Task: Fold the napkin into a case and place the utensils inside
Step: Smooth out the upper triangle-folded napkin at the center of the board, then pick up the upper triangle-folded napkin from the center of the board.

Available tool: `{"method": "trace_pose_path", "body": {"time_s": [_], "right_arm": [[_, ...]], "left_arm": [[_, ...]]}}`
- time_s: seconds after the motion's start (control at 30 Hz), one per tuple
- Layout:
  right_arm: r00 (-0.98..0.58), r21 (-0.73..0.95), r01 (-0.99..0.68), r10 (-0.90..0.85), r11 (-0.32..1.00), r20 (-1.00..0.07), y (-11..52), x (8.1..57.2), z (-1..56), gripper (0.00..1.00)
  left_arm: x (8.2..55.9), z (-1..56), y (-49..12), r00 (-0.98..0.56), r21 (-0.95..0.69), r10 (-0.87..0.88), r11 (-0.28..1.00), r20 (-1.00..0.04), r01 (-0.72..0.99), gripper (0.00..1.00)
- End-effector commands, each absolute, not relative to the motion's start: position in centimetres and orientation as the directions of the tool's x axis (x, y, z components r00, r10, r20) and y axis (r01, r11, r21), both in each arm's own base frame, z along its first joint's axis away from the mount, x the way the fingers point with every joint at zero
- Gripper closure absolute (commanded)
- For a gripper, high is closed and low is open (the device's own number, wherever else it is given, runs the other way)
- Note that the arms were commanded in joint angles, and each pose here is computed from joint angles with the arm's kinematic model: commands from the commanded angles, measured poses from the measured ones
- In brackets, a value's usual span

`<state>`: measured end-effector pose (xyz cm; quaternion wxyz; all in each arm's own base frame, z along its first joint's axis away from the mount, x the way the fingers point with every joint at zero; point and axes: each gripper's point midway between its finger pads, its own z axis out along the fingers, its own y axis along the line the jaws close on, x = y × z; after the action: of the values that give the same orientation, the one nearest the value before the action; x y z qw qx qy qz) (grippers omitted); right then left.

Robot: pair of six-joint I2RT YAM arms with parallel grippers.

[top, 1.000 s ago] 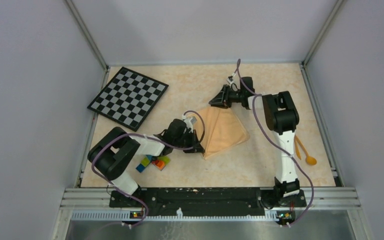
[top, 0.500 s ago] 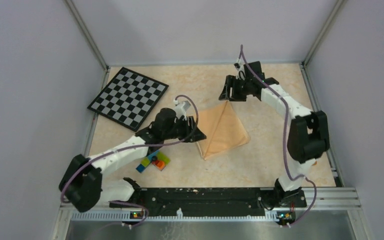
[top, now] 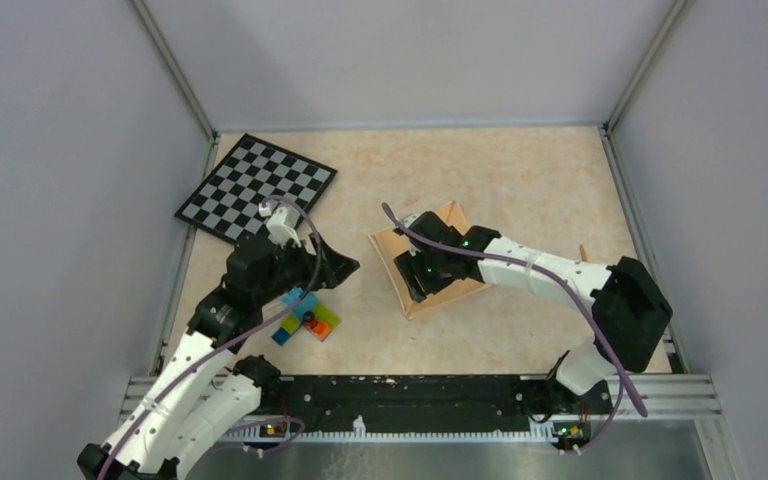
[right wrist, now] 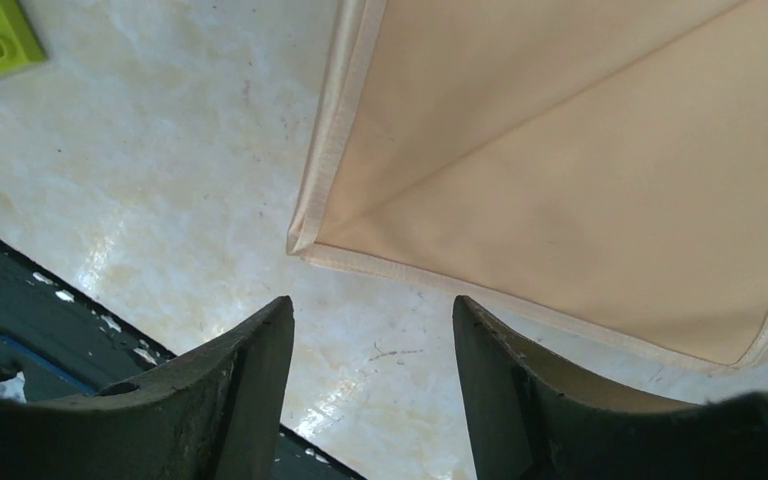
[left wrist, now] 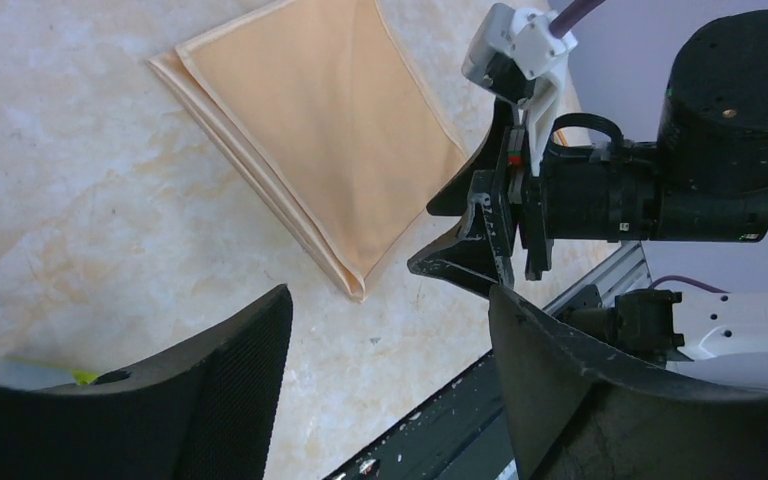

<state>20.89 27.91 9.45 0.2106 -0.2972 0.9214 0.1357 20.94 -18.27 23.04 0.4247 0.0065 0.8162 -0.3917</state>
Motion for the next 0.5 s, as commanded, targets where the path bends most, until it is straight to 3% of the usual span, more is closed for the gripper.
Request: {"method": "trace_pose_path", "body": {"time_s": [0.0, 0.27, 0.47], "right_arm": [[-0.724, 0.133, -0.578, -0.431, 0.805, -0.539, 29.6, 21.5, 10.6, 0.41], [-0.742, 0.186, -0.551, -0.376, 0.814, -0.555, 29.8, 21.0, 11.0, 0.39], [-0.74, 0.143, -0.549, -0.399, 0.824, -0.542, 30.8, 20.6, 10.4, 0.37]], "left_arm": [[19.5, 21.0, -17.9, -0.693, -0.663, -0.326, 0.691, -0.643, 0.289, 0.22], [18.7, 23.5, -18.4, -0.692, -0.715, -0.369, 0.629, -0.62, 0.304, 0.18], [19.3, 26.6, -17.2, -0.666, -0.674, -0.374, 0.689, -0.645, 0.266, 0.1]]}}
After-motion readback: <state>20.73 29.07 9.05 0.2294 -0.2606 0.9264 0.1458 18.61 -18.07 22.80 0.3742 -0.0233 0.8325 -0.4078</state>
